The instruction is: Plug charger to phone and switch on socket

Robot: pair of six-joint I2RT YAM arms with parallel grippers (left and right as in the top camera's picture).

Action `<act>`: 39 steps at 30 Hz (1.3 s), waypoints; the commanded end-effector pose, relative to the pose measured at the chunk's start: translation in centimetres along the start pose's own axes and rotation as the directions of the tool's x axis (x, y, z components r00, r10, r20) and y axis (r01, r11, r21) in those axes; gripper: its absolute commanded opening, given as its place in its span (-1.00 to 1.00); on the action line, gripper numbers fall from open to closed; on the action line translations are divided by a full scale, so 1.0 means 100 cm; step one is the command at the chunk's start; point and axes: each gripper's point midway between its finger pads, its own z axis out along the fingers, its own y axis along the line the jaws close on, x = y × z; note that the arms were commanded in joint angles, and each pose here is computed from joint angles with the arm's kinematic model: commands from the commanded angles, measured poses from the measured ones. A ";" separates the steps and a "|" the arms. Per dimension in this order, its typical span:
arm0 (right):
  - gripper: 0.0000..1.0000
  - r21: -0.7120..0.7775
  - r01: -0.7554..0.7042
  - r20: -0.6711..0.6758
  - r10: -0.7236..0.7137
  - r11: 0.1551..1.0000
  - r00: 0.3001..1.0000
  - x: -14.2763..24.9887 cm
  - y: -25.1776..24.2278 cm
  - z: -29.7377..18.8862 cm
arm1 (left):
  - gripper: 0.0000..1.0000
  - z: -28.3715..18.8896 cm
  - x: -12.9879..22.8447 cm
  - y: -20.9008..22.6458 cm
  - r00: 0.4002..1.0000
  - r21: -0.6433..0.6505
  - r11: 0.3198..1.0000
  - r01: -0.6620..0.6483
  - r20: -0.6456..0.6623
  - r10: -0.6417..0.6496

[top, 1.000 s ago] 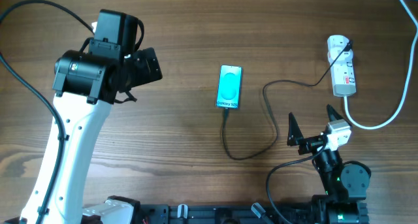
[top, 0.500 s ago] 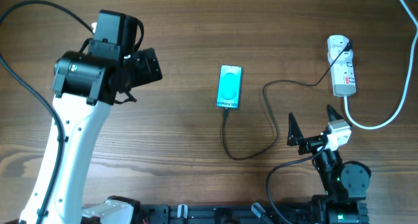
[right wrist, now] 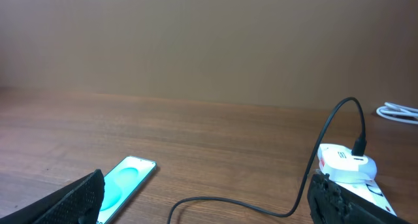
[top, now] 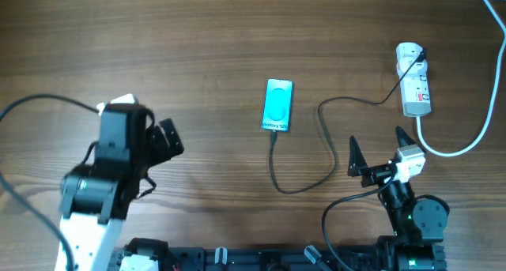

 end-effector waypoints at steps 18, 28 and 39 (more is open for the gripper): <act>1.00 -0.015 0.013 0.013 -0.013 1.000 1.000 -0.003 0.003 -0.001 | 1.00 0.020 0.013 -0.032 0.832 0.382 0.883 -0.274 0.555 0.018; 0.99 -0.015 0.013 0.013 -0.013 1.000 1.000 -0.003 0.003 -0.001 | 1.00 0.005 0.021 -0.028 0.729 0.385 0.864 -0.323 0.684 -0.032; 0.99 -0.015 0.013 0.013 -0.013 1.000 1.000 -0.003 0.003 -0.001 | 1.00 -0.006 0.010 -0.030 0.598 0.377 0.848 -0.374 0.797 -0.091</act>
